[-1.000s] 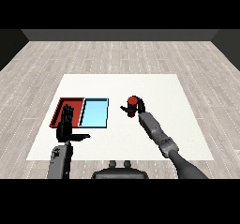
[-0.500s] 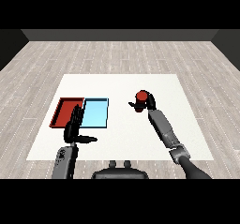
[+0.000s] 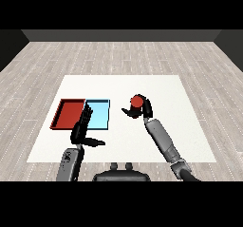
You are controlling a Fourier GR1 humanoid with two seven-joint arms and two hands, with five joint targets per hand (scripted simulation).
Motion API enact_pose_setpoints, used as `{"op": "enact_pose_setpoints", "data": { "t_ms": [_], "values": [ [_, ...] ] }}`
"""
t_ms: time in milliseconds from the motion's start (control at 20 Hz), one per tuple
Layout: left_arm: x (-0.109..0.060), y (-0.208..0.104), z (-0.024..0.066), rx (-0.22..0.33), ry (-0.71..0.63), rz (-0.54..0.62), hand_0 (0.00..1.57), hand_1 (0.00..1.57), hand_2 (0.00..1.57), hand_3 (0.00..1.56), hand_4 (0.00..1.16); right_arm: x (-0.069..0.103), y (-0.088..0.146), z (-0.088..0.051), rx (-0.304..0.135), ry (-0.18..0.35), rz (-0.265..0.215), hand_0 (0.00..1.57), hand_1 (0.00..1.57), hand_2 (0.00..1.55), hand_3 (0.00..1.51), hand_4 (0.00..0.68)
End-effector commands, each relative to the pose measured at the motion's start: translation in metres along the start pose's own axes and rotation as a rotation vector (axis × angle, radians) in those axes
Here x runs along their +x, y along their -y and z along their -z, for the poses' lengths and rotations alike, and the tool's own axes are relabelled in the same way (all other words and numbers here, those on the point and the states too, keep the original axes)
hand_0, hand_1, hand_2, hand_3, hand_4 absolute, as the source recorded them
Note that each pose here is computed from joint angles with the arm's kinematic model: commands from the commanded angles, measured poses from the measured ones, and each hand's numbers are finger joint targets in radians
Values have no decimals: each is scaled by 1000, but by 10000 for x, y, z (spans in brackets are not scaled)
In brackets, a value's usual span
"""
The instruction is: Pick the red can and put it in the red box
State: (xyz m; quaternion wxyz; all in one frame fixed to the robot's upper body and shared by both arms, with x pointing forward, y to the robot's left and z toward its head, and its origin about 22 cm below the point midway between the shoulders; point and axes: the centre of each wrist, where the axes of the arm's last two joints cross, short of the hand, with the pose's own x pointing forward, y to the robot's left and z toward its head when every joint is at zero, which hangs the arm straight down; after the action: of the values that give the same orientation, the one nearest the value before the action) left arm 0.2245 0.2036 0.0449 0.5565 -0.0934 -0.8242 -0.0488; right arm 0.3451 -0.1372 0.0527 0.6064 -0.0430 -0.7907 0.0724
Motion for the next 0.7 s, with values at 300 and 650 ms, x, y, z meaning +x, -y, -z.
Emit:
{"op": "enact_pose_setpoints", "data": {
  "t_ms": [300,650],
  "values": [
    [188,570,468,-58,-87,23,0,0,0,0,0,519,335,-297,-45,92,-10,1520,1520,1463,1396,586],
    [50,1009,588,-118,-117,40,0,0,0,0,0,548,162,-349,-6,143,-7,1512,1512,1470,1396,576]
  ]
}}
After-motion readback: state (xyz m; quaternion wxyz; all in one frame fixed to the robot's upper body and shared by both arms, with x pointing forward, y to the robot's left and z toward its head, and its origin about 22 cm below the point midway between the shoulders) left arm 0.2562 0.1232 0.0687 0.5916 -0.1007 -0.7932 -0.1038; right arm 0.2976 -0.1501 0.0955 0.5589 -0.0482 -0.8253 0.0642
